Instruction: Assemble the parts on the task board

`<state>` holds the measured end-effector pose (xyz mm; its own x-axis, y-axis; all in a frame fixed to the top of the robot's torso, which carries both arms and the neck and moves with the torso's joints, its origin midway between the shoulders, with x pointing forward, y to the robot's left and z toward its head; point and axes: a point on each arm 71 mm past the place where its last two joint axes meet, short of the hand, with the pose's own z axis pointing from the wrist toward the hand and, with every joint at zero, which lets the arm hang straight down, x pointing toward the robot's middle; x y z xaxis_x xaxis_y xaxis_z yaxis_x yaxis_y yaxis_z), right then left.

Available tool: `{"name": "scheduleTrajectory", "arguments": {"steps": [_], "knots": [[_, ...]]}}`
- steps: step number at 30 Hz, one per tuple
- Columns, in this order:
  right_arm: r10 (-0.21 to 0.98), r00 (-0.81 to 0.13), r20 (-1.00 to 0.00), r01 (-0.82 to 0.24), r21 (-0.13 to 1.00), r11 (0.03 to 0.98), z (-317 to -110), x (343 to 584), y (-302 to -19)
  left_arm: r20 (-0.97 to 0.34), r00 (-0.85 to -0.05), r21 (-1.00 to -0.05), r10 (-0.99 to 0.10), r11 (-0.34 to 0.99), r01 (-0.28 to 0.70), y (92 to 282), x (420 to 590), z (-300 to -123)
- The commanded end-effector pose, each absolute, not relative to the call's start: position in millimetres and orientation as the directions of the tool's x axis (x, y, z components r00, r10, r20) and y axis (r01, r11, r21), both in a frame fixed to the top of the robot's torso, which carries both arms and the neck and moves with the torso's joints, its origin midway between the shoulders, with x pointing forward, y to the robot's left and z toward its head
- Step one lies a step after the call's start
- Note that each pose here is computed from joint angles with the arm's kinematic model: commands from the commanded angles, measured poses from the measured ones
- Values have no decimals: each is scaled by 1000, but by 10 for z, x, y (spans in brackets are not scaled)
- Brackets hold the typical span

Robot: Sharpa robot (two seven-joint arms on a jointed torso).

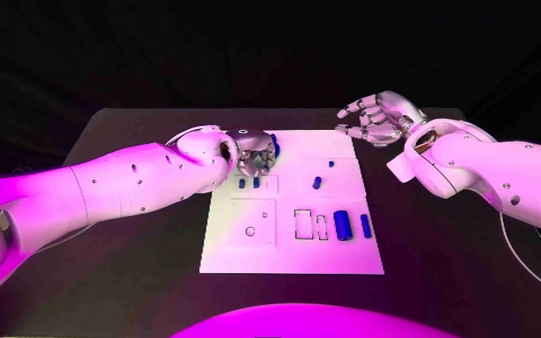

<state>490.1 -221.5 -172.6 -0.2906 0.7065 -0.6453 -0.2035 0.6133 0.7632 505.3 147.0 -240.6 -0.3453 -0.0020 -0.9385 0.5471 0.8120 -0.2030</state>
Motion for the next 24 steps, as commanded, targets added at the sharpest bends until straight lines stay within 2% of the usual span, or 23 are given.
{"name": "scheduleTrajectory", "arguments": {"steps": [1, 14, 24], "knots": [[706, -292, -645, -215, 764, 608, -1720, 4896, -2204, -937, -349, -219, -14, 801, 557, 1461, 5023, -2437], [706, -293, -645, -216, 764, 608, -1721, 4898, -2204, -938, -333, -280, -99, 783, 556, 1488, 4992, -2289], [706, -291, -645, -213, 764, 610, -1721, 4896, -2219, -925, -350, -324, -148, 788, 523, 1651, 4957, -2153]]}}
